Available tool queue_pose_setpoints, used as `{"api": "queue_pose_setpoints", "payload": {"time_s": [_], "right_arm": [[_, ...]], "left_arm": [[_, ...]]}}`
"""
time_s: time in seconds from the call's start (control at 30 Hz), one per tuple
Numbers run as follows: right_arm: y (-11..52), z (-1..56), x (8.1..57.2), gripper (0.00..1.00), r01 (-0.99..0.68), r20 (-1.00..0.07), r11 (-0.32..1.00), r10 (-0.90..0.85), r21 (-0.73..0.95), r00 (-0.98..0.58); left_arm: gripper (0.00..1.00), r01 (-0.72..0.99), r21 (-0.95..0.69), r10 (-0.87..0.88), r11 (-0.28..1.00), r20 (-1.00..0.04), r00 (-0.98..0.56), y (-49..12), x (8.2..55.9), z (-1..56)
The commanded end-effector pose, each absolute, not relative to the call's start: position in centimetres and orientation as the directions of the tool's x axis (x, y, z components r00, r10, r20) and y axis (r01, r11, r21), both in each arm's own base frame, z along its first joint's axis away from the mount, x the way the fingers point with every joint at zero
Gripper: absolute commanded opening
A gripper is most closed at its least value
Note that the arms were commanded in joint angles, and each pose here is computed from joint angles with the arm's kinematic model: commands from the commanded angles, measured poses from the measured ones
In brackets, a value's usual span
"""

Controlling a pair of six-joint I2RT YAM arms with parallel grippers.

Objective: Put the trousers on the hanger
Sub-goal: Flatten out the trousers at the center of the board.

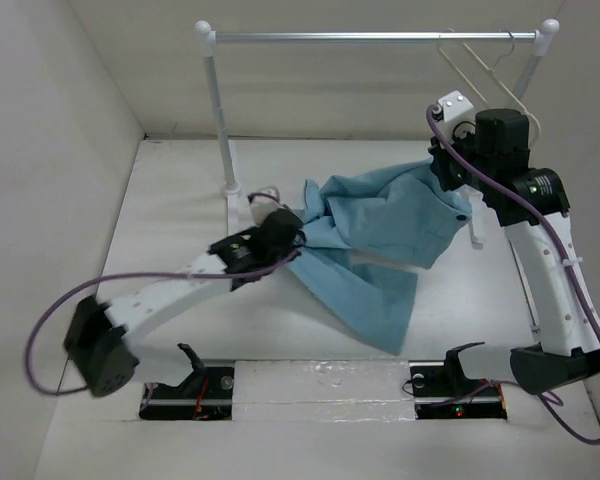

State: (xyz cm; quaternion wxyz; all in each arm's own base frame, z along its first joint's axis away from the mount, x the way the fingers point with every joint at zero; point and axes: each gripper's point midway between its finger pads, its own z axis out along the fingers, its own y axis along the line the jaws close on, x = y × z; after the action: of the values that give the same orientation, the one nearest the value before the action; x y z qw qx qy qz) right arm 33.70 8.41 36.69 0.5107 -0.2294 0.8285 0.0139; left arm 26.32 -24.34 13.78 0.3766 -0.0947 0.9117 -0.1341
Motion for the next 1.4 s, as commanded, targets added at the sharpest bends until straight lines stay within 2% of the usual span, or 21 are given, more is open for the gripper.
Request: {"api": "queue_pose_setpoints", "payload": {"time_s": [0.0, 0.13, 0.23, 0.37, 0.47, 0.5, 0.53, 0.57, 0.63, 0.73, 0.8, 0.83, 0.87, 0.9, 1.0, 1.07, 1.1, 1.13, 1.17, 1.23, 1.37], "right_arm": [[8.9, 44.0, 32.6, 0.0, -0.409, -0.931, 0.881, -0.327, -0.238, -0.162], [6.9, 45.2, 31.5, 0.0, -0.371, -0.934, 0.896, -0.321, -0.246, -0.157], [5.9, 44.0, 30.3, 0.0, -0.379, -0.937, 0.897, -0.309, -0.229, -0.165], [2.7, 36.3, 29.4, 0.0, -0.321, -0.876, 0.92, -0.335, -0.225, -0.347], [-0.2, 31.4, 29.3, 0.0, -0.225, -0.816, 0.948, -0.308, -0.223, -0.49], [-1.0, 28.6, 29.3, 0.01, -0.207, -0.785, 0.956, -0.289, -0.208, -0.548], [-2.8, 27.5, 29.5, 0.12, -0.148, -0.776, 0.969, -0.246, -0.196, -0.581], [-3.7, 26.8, 30.0, 0.42, -0.109, -0.774, 0.978, -0.206, -0.177, -0.599], [-4.3, 25.6, 30.7, 0.71, -0.097, -0.767, 0.987, -0.163, -0.131, -0.62], [-1.6, 27.4, 31.6, 0.74, -0.189, -0.801, 0.978, -0.183, -0.088, -0.571], [1.2, 27.4, 31.0, 0.67, -0.247, -0.788, 0.96, -0.255, -0.134, -0.561], [2.1, 27.0, 30.6, 0.33, -0.276, -0.781, 0.95, -0.28, -0.144, -0.558], [3.1, 25.0, 29.7, 0.08, -0.304, -0.759, 0.944, -0.293, -0.131, -0.581], [5.9, 23.9, 28.9, 0.0, -0.406, -0.758, 0.908, -0.333, -0.099, -0.56], [12.2, 18.1, 25.9, 0.0, -0.596, -0.716, 0.803, -0.425, -0.016, -0.554], [15.1, 16.2, 24.3, 0.14, -0.664, -0.696, 0.747, -0.471, 0.012, -0.543], [16.0, 14.7, 23.4, 0.27, -0.688, -0.666, 0.726, -0.504, 0.018, -0.55], [18.5, 14.2, 21.6, 0.51, -0.752, -0.661, 0.658, -0.556, 0.019, -0.504], [19.5, 14.0, 21.0, 0.58, -0.771, -0.66, 0.637, -0.57, 0.021, -0.489], [21.3, 13.0, 19.9, 0.66, -0.805, -0.628, 0.593, -0.624, 0.006, -0.465], [23.9, 11.2, 21.2, 0.66, -0.82, -0.604, 0.572, -0.662, -0.026, -0.443]], "left_arm": [[0.0, -0.171, -0.404, -0.438, 0.899, -0.823, -0.361, -15.1, 27.6, 28.9], [0.0, -0.221, -0.462, -0.504, 0.859, -0.839, -0.206, -9.4, 25.1, 35.2], [0.0, -0.26, -0.441, -0.5, 0.859, -0.834, -0.234, -8.2, 23.8, 32.3], [0.04, -0.324, -0.41, -0.522, 0.852, -0.705, -0.48, -9.5, 19.7, 19.1], [0.31, -0.228, -0.511, -0.539, 0.829, -0.62, -0.571, -12.4, 18.4, 17.7], [0.59, -0.177, -0.531, -0.519, 0.829, -0.611, -0.598, -13.3, 18.1, 17.8], [0.68, -0.162, -0.556, -0.523, 0.815, -0.588, -0.617, -14.0, 17.8, 17.9], [0.71, -0.144, -0.571, -0.52, 0.808, -0.577, -0.629, -14.5, 17.7, 18.3], [0.75, -0.141, -0.538, -0.499, 0.831, -0.608, -0.617, -14.3, 18.3, 18.8], [0.8, -0.133, -0.475, -0.459, 0.87, -0.68, -0.572, -14.4, 20.4, 20.7], [0.84, -0.108, -0.426, -0.41, 0.898, -0.723, -0.556, -15.1, 21.9, 21.6], [0.85, -0.138, -0.363, -0.372, 0.922, -0.724, -0.581, -15.5, 22.9, 20.1], [0.85, -0.135, -0.338, -0.35, 0.931, -0.734, -0.582, -16.0, 23.6, 19.9], [0.86, -0.152, -0.323, -0.349, 0.934, -0.733, -0.584, -16.0, 24.4, 19.2], [0.86, -0.2, -0.352, -0.398, 0.914, -0.688, -0.607, -15.6, 27.5, 16.7], [0.86, -0.224, -0.431, -0.469, 0.874, -0.631, -0.618, -15.0, 29.6, 15.7], [0.87, -0.216, -0.436, -0.467, 0.874, -0.629, -0.621, -14.8, 30.1, 15.5], [0.88, -0.234, -0.417, -0.461, 0.878, -0.609, -0.645, -14.6, 30.4, 14.3], [0.88, -0.266, -0.398, -0.468, 0.878, -0.599, -0.65, -13.8, 30.9, 13.9], [0.87, -0.305, -0.348, -0.459, 0.886, -0.572, -0.68, -12.6, 30.8, 12.1], [0.87, -0.408, -0.373, -0.551, 0.833, -0.499, -0.669, -8.7, 29.7, 8.1]]}}
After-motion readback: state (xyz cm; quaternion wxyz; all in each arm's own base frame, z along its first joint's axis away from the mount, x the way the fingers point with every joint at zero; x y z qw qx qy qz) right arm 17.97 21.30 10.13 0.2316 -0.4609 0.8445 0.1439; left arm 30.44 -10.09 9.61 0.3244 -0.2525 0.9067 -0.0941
